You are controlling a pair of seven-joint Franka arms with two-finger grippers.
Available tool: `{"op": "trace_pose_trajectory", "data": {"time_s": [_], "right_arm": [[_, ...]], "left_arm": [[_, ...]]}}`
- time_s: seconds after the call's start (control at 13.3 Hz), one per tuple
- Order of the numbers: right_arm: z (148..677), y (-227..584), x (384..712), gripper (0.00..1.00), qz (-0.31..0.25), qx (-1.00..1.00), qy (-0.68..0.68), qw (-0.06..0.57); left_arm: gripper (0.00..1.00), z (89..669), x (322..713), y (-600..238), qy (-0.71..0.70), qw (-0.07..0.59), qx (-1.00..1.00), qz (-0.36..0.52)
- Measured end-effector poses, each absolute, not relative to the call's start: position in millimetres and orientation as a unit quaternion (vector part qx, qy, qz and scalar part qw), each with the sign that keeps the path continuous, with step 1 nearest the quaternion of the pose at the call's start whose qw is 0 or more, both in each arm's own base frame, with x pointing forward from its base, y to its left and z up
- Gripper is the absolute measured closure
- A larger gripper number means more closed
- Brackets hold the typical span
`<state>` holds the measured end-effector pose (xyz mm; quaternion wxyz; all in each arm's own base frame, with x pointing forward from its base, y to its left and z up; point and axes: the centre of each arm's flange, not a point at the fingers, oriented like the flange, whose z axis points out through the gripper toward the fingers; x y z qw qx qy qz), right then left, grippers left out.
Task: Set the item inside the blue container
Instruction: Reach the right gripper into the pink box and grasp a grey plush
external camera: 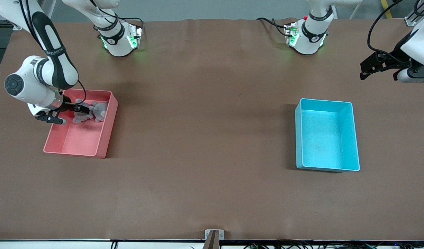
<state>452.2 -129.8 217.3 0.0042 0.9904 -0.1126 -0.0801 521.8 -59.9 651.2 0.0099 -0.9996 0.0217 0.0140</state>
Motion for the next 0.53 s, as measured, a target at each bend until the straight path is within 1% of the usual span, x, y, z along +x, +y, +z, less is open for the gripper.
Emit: {"op": "trace_pose_trajectory", "data": {"time_s": [0.3, 0.38, 0.45, 0.53], "right_arm": [[202.9, -129.8, 449.4, 0.03, -0.091, 0.989, -0.112, 0.006], [202.1, -129.8, 449.2, 0.1, -0.092, 0.989, -0.112, 0.006], [202.1, -129.8, 449.2, 0.23, -0.092, 0.989, -0.112, 0.006], [202.1, -129.8, 449.2, 0.32, -0.092, 0.989, -0.113, 0.006]], "left_arm": [[0.0, 651.0, 522.1, -58.9, 0.021, 0.01, -1.0, 0.014], [0.0, 651.0, 522.1, -58.8, 0.021, 0.01, -1.0, 0.014], [0.0, 651.1, 522.1, -58.3, 0.02, 0.01, -1.0, 0.014], [0.0, 651.1, 522.2, -57.6, 0.02, 0.01, -1.0, 0.014]]}}
